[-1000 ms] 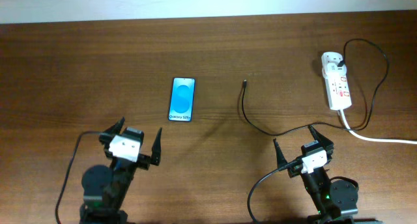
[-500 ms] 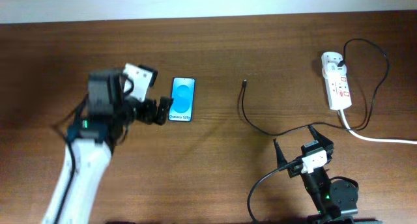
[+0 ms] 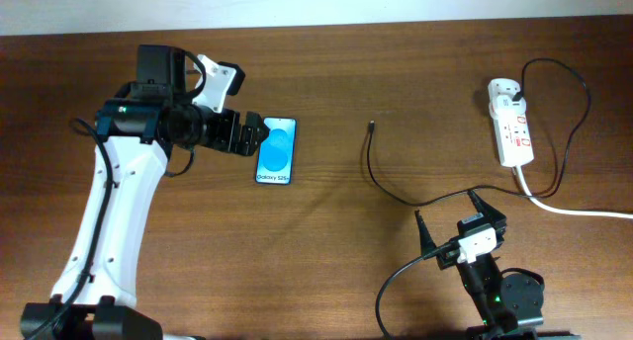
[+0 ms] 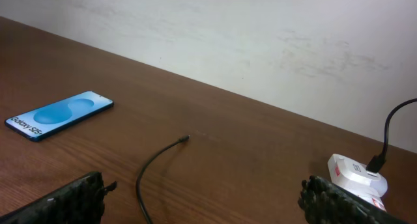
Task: Plug charger to phone and switch on socket
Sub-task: 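Move the left gripper over the blue phone and lower onto it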
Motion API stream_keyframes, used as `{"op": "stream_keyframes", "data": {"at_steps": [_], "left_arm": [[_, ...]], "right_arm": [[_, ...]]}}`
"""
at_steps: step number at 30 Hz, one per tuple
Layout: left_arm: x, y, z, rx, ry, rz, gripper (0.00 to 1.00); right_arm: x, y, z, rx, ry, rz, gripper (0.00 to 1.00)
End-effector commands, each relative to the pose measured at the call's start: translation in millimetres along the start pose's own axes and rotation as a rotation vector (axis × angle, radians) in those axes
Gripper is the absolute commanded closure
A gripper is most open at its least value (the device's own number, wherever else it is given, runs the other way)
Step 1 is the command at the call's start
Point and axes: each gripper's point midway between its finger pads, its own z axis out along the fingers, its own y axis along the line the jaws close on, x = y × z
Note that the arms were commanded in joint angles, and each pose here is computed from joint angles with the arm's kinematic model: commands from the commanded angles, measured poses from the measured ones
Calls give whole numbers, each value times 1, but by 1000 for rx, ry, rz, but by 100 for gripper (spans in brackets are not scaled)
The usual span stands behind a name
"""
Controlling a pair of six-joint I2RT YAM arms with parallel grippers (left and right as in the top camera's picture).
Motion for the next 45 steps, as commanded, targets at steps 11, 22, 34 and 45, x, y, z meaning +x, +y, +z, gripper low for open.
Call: {"op": "stream_keyframes", "data": {"at_steps": [11, 22, 34, 45], "left_arm": [[4, 26, 92, -286, 109, -261, 0], [5, 23, 174, -379, 264, -168, 0], [46, 47, 211, -344, 404, -286, 0], [60, 52, 222, -347, 449, -251, 0]], "right_arm": [[3, 2, 0, -5, 5, 8, 2], [3, 2, 0, -5, 5, 8, 1], [3, 2, 0, -5, 5, 8, 2], [3, 2, 0, -6, 5, 8, 2]]}}
